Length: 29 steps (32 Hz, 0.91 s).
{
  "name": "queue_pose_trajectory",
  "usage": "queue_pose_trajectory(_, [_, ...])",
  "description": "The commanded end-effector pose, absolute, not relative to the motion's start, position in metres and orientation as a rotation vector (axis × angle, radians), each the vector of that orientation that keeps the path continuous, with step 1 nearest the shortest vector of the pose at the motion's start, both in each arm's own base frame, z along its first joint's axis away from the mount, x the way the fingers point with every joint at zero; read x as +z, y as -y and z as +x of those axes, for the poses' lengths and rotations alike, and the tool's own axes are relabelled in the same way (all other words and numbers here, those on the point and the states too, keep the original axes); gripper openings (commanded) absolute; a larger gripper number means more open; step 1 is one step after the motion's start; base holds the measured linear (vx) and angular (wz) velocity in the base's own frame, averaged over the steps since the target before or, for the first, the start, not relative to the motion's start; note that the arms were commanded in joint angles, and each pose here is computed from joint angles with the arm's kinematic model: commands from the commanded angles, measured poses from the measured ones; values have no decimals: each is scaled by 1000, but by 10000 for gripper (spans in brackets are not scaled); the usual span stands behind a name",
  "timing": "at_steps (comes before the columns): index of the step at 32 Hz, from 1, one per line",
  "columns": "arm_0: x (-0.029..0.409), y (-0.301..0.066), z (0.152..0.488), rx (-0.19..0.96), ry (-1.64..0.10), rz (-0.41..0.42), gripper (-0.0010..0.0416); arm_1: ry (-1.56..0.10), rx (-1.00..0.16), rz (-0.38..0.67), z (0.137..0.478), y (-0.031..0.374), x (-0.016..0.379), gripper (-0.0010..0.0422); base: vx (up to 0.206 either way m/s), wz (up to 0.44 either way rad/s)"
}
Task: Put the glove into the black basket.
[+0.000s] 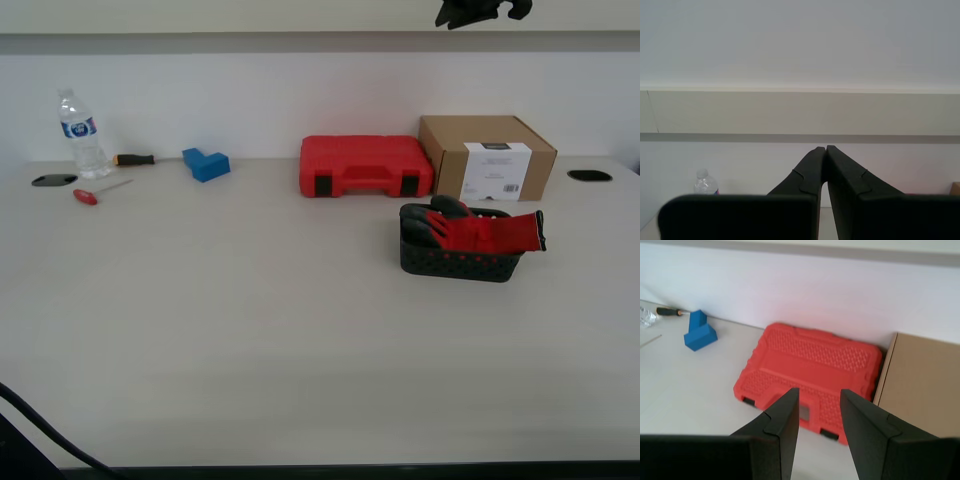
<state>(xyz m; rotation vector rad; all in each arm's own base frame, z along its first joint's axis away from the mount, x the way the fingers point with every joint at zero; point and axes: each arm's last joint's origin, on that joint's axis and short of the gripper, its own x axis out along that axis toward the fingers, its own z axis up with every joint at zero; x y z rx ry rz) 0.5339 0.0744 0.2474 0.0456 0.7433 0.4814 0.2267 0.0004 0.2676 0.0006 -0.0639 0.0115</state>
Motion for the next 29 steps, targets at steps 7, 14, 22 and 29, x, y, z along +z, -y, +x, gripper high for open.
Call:
queue_pose_trajectory(7, [249,-75,538,483,-697,40,113,39,15,1,227,0,265,0,0,0])
queue_pose_trajectory(14, [250,-75,538,483,-694,39,113,39,15,1,227,0,265,0,0,0])
queue_pose_trajectory(22, [250,-75,538,483,-692,39,113,39,15,1,227,0,265,0,0,0])
queue_pose_trajectory(29, [250,-75,538,483,-692,39,113,38,15,1,227,0,265,0,0,0])
